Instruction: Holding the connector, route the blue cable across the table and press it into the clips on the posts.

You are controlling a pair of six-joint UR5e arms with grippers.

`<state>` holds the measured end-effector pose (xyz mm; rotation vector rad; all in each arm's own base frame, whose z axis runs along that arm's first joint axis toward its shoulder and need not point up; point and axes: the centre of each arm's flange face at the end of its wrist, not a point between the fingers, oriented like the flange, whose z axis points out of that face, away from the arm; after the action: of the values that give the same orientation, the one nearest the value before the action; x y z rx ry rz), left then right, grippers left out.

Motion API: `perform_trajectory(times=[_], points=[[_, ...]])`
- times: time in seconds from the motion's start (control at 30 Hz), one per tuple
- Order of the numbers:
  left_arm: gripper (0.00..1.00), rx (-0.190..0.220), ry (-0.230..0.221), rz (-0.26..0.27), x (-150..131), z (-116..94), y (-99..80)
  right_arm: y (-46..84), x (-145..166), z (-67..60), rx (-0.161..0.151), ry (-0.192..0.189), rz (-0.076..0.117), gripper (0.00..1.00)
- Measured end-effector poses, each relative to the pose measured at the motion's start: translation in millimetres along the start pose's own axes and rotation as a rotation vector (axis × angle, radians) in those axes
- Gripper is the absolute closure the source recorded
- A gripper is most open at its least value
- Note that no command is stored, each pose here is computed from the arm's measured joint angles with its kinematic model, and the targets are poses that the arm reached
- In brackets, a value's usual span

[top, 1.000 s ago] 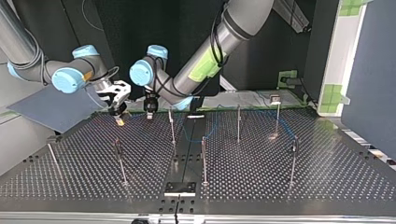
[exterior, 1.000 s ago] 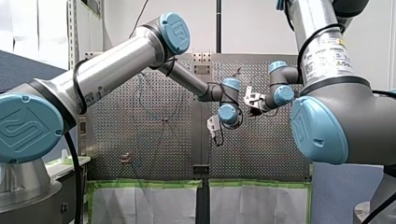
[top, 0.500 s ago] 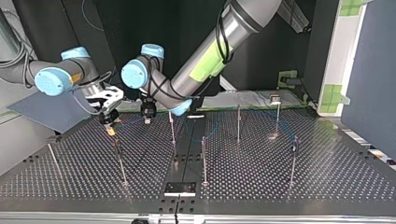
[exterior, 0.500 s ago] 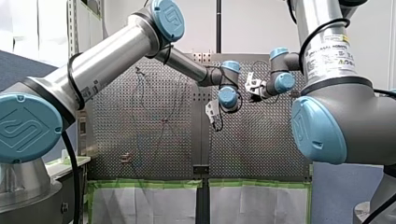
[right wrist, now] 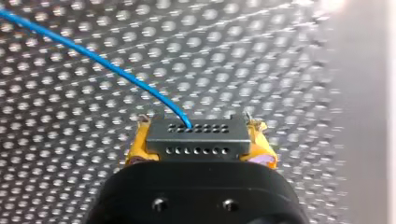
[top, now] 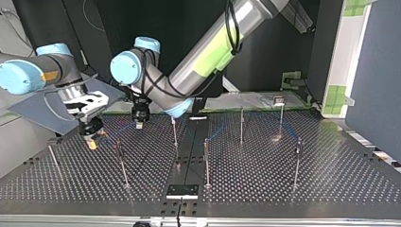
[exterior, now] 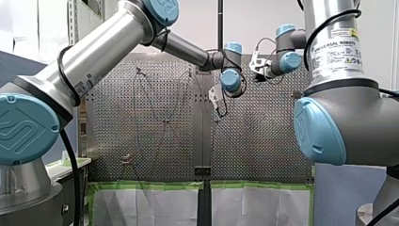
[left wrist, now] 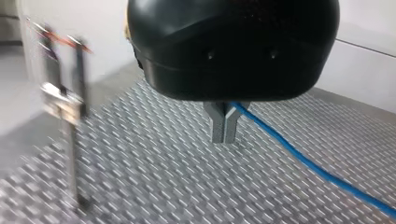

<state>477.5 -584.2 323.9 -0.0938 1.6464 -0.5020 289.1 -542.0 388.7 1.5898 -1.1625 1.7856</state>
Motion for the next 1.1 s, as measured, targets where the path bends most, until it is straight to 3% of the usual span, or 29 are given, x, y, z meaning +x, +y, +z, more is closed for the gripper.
perform_trajectory(times=[0.2,0.43,0.77,1.1], points=[[1.00,0.021,-0.031,-0.006,-29,-11,-12.1,-2.1,16,-8.5,0.004,0.013,0.001,1.00],[1.00,0.022,-0.026,0.000,-33,-16,-14.3,-3.1,21,-13.6,0.004,0.006,0.005,1.00],[1.00,0.023,-0.053,-0.012,-46,-10,-15.4,-12.0,33,-18.8,0.053,0.012,-0.002,1.00],[1.00,0.036,-0.102,-0.037,-57,-2,-17.5,-14.2,38,-20.4,0.058,0.018,-0.002,1.00]])
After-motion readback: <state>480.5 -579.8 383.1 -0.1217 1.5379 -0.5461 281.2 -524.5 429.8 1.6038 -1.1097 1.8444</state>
